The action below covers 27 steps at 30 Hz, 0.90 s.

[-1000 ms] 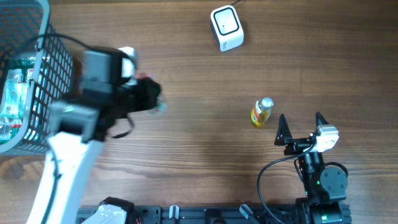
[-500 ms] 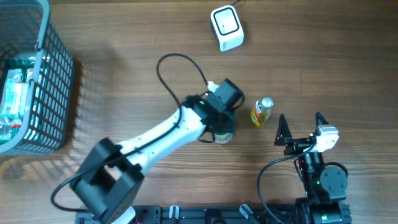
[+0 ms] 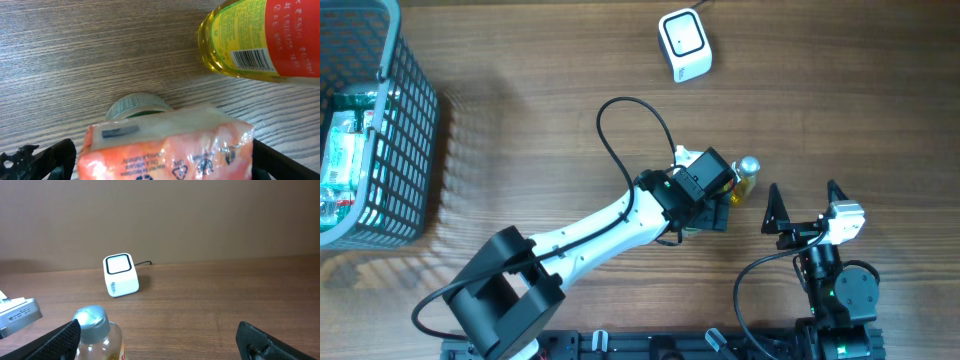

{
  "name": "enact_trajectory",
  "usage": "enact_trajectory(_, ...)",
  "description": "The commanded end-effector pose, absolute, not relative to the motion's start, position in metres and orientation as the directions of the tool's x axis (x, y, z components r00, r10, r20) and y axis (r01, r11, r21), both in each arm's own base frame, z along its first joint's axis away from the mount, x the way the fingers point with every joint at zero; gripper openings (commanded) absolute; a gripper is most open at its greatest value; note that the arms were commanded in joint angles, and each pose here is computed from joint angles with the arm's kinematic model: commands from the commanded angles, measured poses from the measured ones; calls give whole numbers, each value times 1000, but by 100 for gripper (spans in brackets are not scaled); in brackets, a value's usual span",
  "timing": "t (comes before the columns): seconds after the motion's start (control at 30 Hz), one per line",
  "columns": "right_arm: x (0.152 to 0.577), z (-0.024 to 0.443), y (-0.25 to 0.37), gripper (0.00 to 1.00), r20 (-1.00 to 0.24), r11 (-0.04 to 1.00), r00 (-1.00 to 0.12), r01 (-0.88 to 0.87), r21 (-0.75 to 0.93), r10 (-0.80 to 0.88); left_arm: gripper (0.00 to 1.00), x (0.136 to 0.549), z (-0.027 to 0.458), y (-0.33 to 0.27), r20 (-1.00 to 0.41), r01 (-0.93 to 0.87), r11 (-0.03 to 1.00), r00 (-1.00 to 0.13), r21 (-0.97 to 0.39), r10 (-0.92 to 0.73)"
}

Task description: Scan the item barcode

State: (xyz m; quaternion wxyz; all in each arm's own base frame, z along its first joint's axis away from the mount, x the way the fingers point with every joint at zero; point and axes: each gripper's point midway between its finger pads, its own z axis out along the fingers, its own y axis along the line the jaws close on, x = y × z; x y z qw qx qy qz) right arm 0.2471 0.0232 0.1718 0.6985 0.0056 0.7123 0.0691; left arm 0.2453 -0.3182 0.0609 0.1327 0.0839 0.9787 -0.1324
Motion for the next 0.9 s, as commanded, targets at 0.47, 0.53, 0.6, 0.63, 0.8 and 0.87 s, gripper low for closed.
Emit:
enact_trajectory(0.47,247,173,19,100,-995,993,-17,-70,96,95,100,228,94,-319,-318,237,935,-936,-264,147)
enact_trajectory(0.53,247,173,19,100,-995,993,-17,-70,96,95,100,228,88,-320,-310,237,937,-938,-255,153)
enact_trajectory(0.6,247,173,20,100,-995,993,-17,-71,97,96,100,229,85,-319,-308,234,941,-939,-245,153)
enact_trajectory(0.63,247,173,20,100,-995,993,-17,-71,97,96,98,231,85,-316,-318,230,945,-936,-231,150)
enact_trajectory(0.8,247,173,20,100,-995,993,-17,-71,97,96,50,234,87,-316,-335,229,947,-931,-227,144)
enact_trajectory(0.87,247,173,19,100,-995,993,-17,-70,97,96,41,234,88,-316,-334,228,947,-931,-227,145)
